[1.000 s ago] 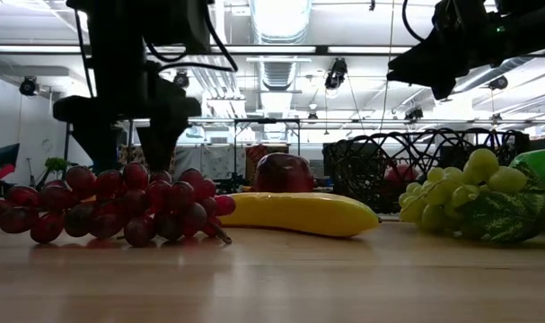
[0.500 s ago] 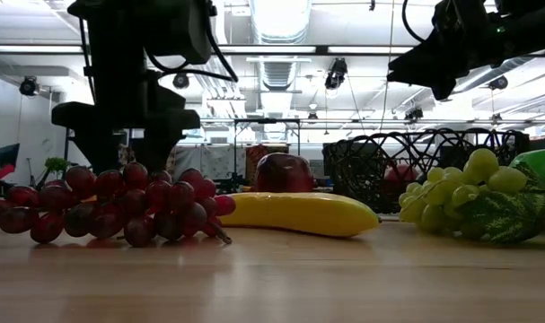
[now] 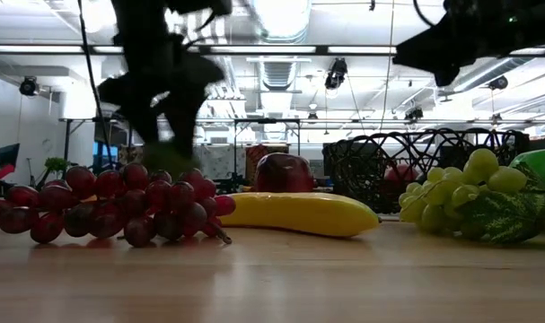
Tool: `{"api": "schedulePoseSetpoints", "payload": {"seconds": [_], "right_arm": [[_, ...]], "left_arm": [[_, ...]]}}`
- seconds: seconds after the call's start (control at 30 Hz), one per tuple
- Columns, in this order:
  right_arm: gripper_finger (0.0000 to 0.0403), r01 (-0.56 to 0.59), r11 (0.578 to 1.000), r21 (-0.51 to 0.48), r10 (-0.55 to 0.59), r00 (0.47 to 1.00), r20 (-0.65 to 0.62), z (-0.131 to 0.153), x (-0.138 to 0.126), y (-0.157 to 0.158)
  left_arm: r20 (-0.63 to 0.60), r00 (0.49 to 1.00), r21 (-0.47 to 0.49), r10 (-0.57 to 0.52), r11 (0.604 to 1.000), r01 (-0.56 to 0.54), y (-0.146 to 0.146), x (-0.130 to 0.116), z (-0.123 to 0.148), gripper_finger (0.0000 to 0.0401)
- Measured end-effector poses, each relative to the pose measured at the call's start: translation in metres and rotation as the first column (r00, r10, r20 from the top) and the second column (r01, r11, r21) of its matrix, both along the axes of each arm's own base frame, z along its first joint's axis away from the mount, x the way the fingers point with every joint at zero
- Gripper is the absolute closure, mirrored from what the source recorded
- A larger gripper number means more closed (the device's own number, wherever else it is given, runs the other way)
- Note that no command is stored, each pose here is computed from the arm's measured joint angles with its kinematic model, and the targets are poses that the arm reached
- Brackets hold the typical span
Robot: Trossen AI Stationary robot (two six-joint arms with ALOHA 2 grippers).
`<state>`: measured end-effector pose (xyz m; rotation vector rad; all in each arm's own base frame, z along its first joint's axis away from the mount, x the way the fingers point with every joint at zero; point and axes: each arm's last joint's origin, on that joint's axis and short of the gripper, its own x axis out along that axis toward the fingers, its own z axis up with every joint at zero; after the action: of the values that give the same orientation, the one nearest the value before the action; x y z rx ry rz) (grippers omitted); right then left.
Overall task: Build produce basket
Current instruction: Put the green lime into the wire basket
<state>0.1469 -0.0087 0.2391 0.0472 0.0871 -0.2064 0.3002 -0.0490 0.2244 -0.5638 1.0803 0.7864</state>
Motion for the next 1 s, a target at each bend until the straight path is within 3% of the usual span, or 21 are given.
{"api": "schedulePoseSetpoints", "payload": {"seconds": [0.1,0.2,0.4,0.53,0.63,0.8,0.93,1.0], "right_arm": [[0.0268,-0.007,0.999,-0.049,0.007,1.0,0.006,0.001,-0.003,0.0],[0.0268,-0.023,0.994,-0.108,0.024,1.0,0.013,0.001,-0.007,0.001],[0.0268,-0.101,0.978,-0.182,0.121,0.987,0.104,0.001,-0.023,0.004],[0.0268,-0.105,0.973,-0.205,0.147,0.969,0.2,-0.003,-0.037,0.005],[0.0268,-0.102,0.97,-0.22,0.153,0.962,0.225,-0.011,-0.042,0.005],[0.0268,-0.108,0.967,-0.232,0.173,0.943,0.284,-0.015,-0.052,0.006],[0.0268,-0.121,0.96,-0.252,0.204,0.919,0.337,-0.013,-0.058,0.007],[0.0268,-0.121,0.959,-0.256,0.204,0.922,0.329,-0.017,-0.059,0.007]], "left_arm": [[0.041,0.992,0.095,-0.121,0.989,0.117,0.0,0.011,0.023,0.0137],[0.07,0.964,0.238,-0.255,0.943,0.232,-0.001,0.022,0.047,0.0137],[0.158,0.835,0.47,-0.527,0.784,0.406,-0.005,0.048,0.083,0.0132],[0.201,0.734,0.607,-0.649,0.67,0.427,-0.007,0.061,0.096,0.0129],[0.224,0.686,0.68,-0.692,0.615,0.398,-0.006,0.068,0.105,0.0129],[0.283,0.615,0.747,-0.736,0.572,0.34,0.002,0.076,0.113,0.0128],[0.344,0.565,0.766,-0.75,0.573,0.293,0.012,0.085,0.114,0.0127],[0.349,0.569,0.766,-0.744,0.577,0.284,0.017,0.09,0.108,0.0127]]}}
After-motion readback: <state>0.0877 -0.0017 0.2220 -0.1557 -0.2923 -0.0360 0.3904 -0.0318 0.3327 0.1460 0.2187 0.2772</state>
